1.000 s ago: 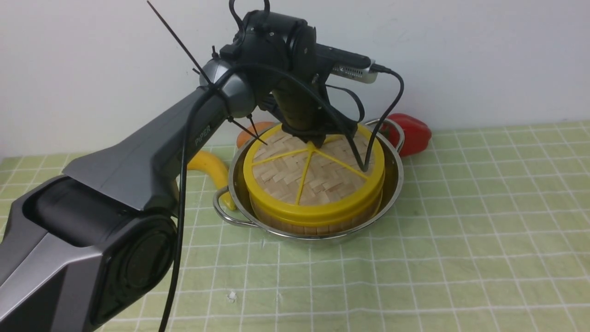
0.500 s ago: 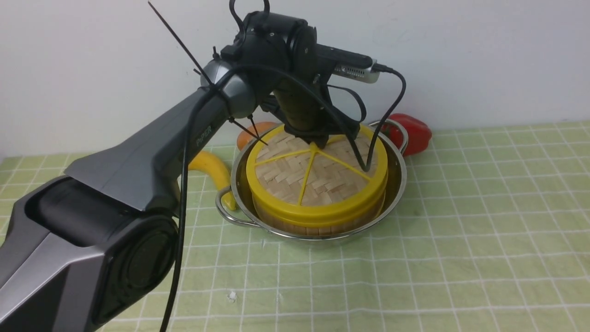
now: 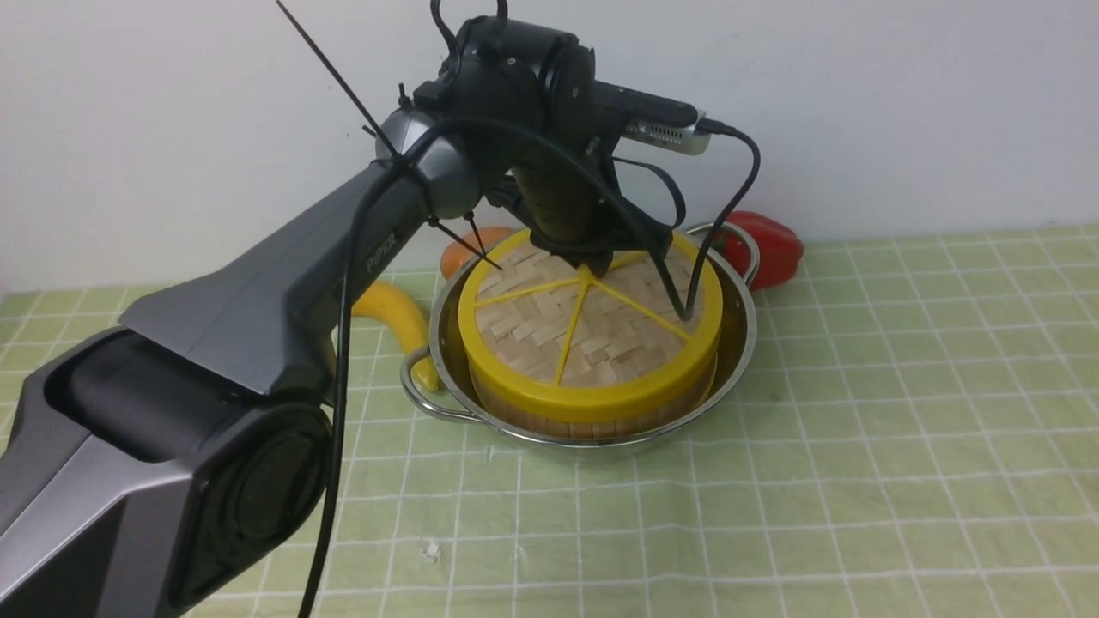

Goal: Place the steamer in the pot on the green tablecloth, and put the lid on the steamer.
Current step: 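Place the yellow bamboo steamer lid onto the steamer in the pot with the left gripper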

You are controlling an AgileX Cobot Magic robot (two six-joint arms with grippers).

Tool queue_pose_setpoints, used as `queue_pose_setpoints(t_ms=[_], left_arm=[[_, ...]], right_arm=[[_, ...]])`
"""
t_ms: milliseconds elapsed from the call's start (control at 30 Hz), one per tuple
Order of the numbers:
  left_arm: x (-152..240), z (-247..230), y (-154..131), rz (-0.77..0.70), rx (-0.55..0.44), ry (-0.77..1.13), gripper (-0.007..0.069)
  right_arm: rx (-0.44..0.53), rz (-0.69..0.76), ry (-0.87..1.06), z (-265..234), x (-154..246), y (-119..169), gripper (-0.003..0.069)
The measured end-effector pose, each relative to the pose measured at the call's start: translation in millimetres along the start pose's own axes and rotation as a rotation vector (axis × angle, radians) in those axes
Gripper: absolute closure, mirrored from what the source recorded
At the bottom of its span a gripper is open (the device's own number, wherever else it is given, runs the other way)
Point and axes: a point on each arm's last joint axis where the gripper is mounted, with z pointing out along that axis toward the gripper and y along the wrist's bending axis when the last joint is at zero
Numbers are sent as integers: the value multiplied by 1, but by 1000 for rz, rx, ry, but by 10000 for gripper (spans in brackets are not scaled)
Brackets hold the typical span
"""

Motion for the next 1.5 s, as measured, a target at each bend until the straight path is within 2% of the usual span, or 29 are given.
queue_pose_setpoints(t_ms=[733,800,900,933,1000,1167,1333,1500], left_arm=[[1,5,-1,-1,4,4,498],[1,7,-1,1,1,11,455],[1,7,-1,3,-3,12,350],[1,7,-1,3,-3,12,343],[2,5,0,6,-11,16,244],[1,-9,5,24,-59,16,111],[-3,-47,9,24,-80,-34,36],[-7,-93,12,43,-93,-118,40]], right_arm=[[0,0,0,0,0,0,116],[0,0,0,0,0,0,116],[0,0,0,0,0,0,116],[0,0,0,0,0,0,116],[0,0,0,0,0,0,116],[0,0,0,0,0,0,116],[0,0,0,0,0,0,116],[0,0,0,0,0,0,116]])
